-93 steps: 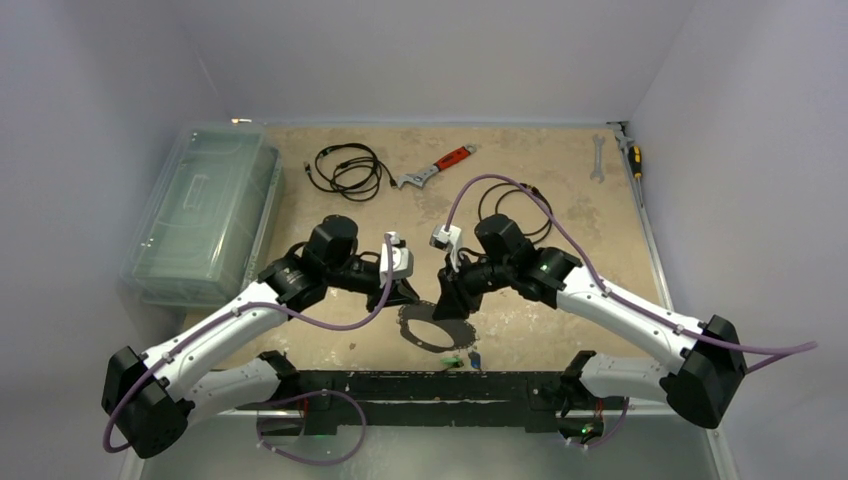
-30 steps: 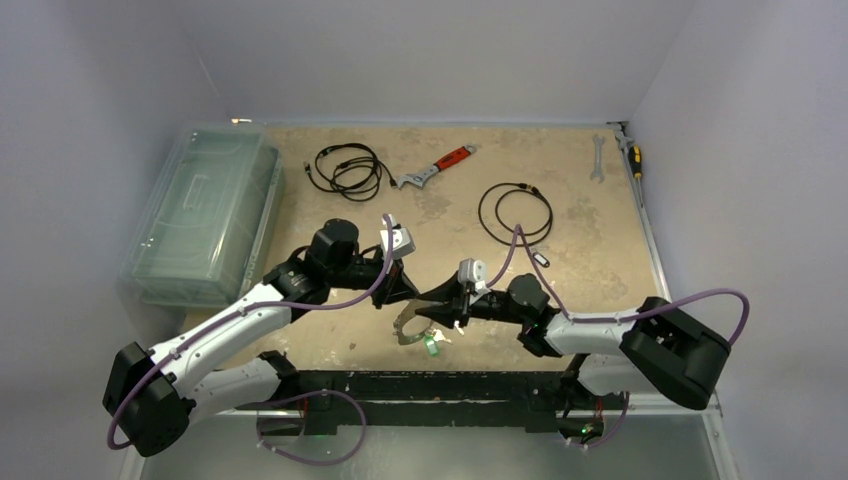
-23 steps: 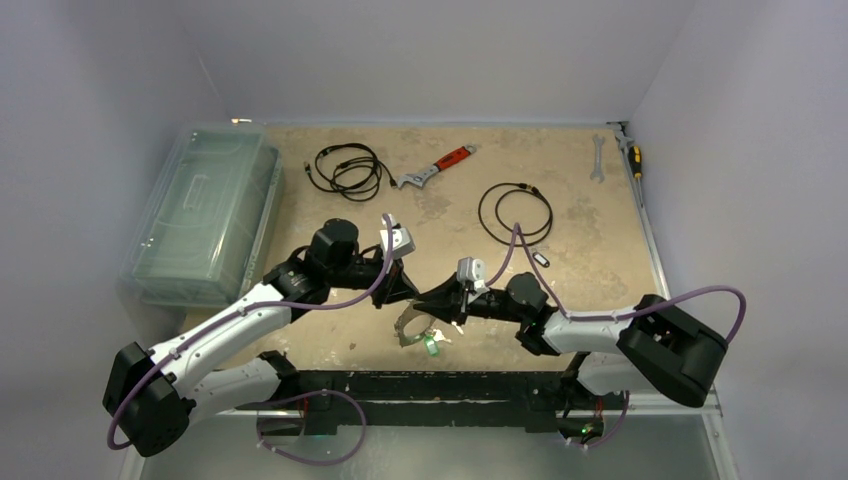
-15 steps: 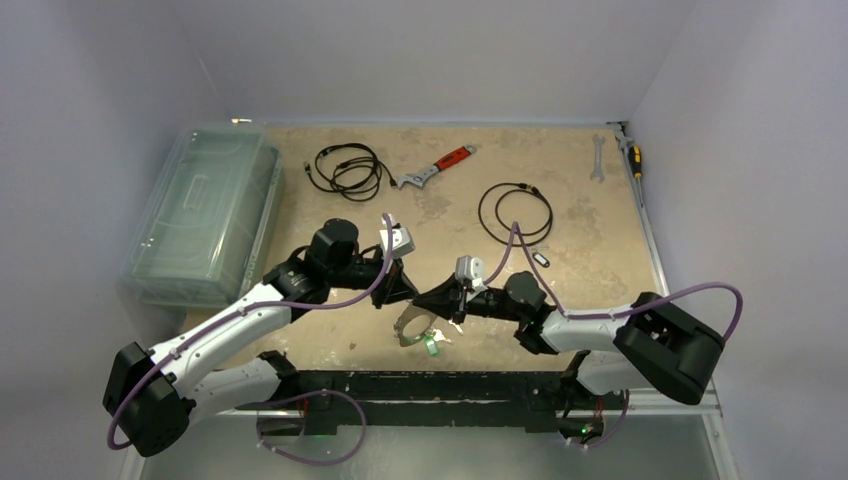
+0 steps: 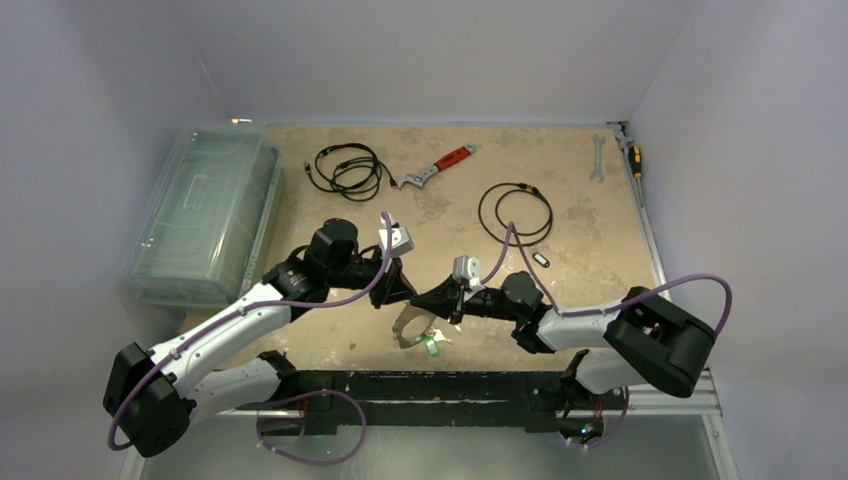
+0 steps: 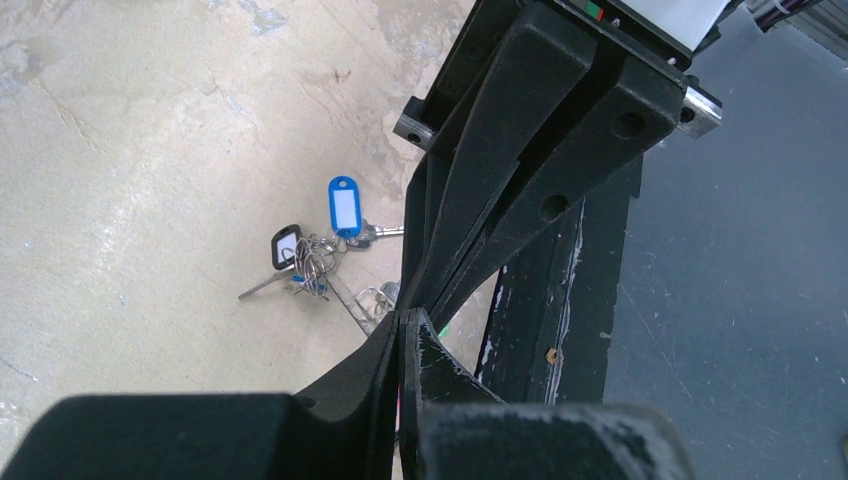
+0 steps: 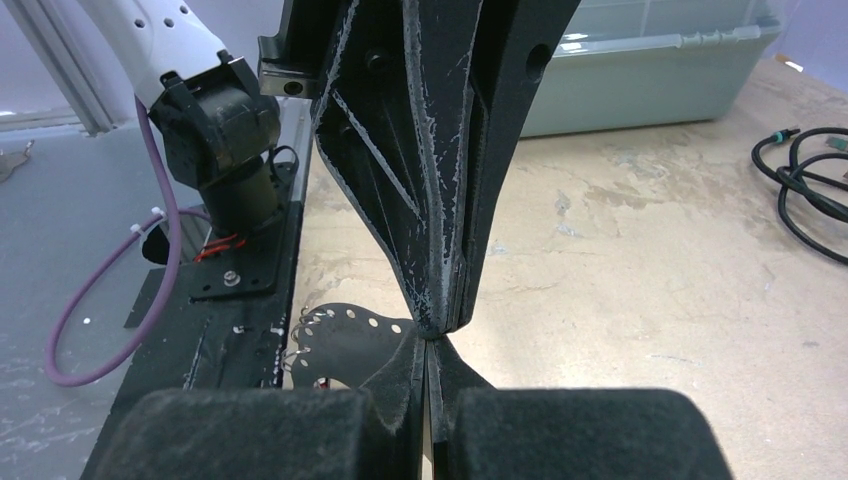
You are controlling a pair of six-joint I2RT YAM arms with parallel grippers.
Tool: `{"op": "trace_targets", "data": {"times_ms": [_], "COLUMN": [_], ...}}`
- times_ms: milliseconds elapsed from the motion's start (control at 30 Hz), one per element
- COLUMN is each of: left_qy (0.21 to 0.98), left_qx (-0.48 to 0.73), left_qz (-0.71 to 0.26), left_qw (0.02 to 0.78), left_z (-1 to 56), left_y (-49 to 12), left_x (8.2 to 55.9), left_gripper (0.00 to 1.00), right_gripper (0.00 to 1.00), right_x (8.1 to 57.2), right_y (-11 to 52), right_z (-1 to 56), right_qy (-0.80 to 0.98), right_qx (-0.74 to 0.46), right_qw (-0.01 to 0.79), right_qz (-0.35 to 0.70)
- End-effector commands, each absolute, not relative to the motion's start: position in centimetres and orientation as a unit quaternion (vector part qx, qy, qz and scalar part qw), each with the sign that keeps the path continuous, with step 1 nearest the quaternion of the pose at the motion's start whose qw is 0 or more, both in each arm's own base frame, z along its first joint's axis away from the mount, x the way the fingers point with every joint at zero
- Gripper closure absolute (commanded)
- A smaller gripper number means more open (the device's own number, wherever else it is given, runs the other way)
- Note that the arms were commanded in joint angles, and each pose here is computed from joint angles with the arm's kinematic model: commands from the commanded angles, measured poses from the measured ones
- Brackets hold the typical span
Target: Put the keys on the keyring
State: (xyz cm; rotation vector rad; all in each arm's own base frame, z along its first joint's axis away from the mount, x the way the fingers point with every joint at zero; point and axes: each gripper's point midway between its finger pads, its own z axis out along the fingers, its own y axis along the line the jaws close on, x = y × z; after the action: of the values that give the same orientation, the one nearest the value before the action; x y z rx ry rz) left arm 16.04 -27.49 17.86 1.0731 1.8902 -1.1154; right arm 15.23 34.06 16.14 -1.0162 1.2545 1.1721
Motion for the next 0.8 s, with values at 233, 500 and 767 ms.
{"op": "trace_targets", "data": {"times_ms": [233, 500, 767], "left_qy": [0.685, 0.675, 0.628], "left_qx": [0.418, 0.427, 0.441], "left_qz": [-0.455, -0.467, -0.467], "left_qw": [0.385, 0.38, 0.439], "left_z": [21.6, 22.3, 26.1], "left_y": [-28.5, -28.5, -27.6], "left_x": [16.3, 15.6, 14.7], "left_gripper": [1.0, 0.73, 0.53], "right_gripper": [1.0, 1.0, 1.0], "right_x": [13.9, 13.3, 13.3], "right_y": [33.6, 33.1, 32.6], "right_z": [20.0, 20.2, 21.1], "right_qy": [0.443, 0.435, 0.439], "right_qx": [-0.417, -0.416, -0.41], "right_qw": [0.605, 0.607, 0.61], "right_qz": [0.514, 0.519, 0.517]}}
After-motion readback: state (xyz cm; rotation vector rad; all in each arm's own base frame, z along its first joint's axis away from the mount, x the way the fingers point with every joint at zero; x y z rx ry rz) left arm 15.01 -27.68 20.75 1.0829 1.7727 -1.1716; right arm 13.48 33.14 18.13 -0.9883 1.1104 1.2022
